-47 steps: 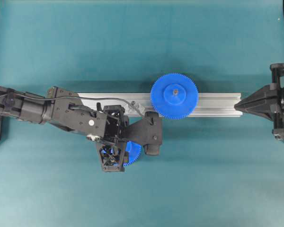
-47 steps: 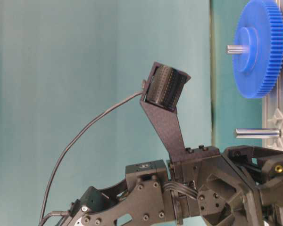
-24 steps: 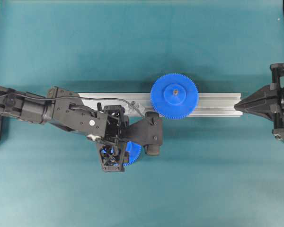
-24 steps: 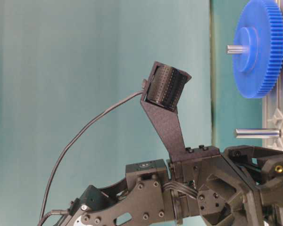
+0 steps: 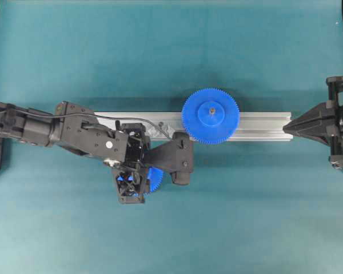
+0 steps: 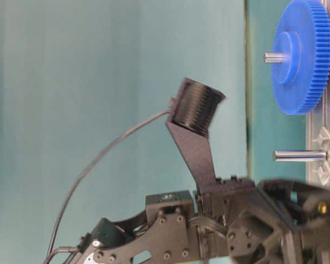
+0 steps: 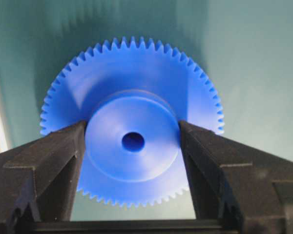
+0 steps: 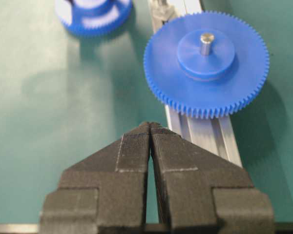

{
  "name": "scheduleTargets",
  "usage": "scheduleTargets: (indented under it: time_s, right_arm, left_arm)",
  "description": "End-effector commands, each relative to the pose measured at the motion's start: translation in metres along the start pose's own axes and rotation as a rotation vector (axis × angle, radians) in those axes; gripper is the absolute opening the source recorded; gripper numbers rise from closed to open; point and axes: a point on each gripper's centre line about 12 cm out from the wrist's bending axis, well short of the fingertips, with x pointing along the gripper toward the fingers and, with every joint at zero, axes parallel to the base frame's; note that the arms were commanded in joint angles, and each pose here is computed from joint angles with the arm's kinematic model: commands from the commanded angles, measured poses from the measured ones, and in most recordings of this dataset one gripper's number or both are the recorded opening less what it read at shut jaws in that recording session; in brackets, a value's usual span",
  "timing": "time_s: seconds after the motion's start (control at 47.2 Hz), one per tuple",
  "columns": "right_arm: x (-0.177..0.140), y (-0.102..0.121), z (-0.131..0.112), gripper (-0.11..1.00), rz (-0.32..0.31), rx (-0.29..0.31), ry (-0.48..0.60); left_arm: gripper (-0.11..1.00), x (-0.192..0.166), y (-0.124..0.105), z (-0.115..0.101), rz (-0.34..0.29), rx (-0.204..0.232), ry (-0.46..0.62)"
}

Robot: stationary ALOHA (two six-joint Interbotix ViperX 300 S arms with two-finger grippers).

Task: Find the location of the shaft and insert the small gear.
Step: 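Carry the held gear toward the empty shaft on the rail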

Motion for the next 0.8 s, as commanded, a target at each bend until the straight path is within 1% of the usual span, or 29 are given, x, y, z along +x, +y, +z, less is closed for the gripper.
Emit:
scheduleTargets:
  time_s: [0.0, 0.064, 0.254, 0.402, 0.529, 0.784]
  right_arm:
    - [0.001, 0.000, 0.004, 0.04, 0.000, 0.011, -0.009]
    - [0.001, 0.001, 0.004, 0.04, 0.001, 0.011, -0.009]
    - [0.001, 0.000, 0.004, 0.04, 0.000, 0.011, -0.009]
    - [0.001, 0.000, 0.004, 0.04, 0.000, 0.011, -0.011]
    - [0.001, 0.000, 0.004, 0.04, 0.000, 0.011, -0.011]
    - [0.001, 0.000, 0.004, 0.04, 0.000, 0.011, -0.011]
  left_arm:
    - [0.65, -0.034, 0.001, 0.014, -0.004, 0.001, -0.075]
    - [0.65, -0.041, 0.001, 0.016, -0.003, 0.000, -0.080]
    - [0.65, -0.061, 0.006, 0.020, -0.001, 0.020, -0.101]
    - [0.65, -0.076, 0.011, 0.022, 0.004, 0.021, -0.100]
    - [0.65, -0.089, 0.013, 0.026, 0.007, 0.034, -0.098]
    - [0.65, -0.112, 0.021, 0.035, 0.012, 0.022, -0.109]
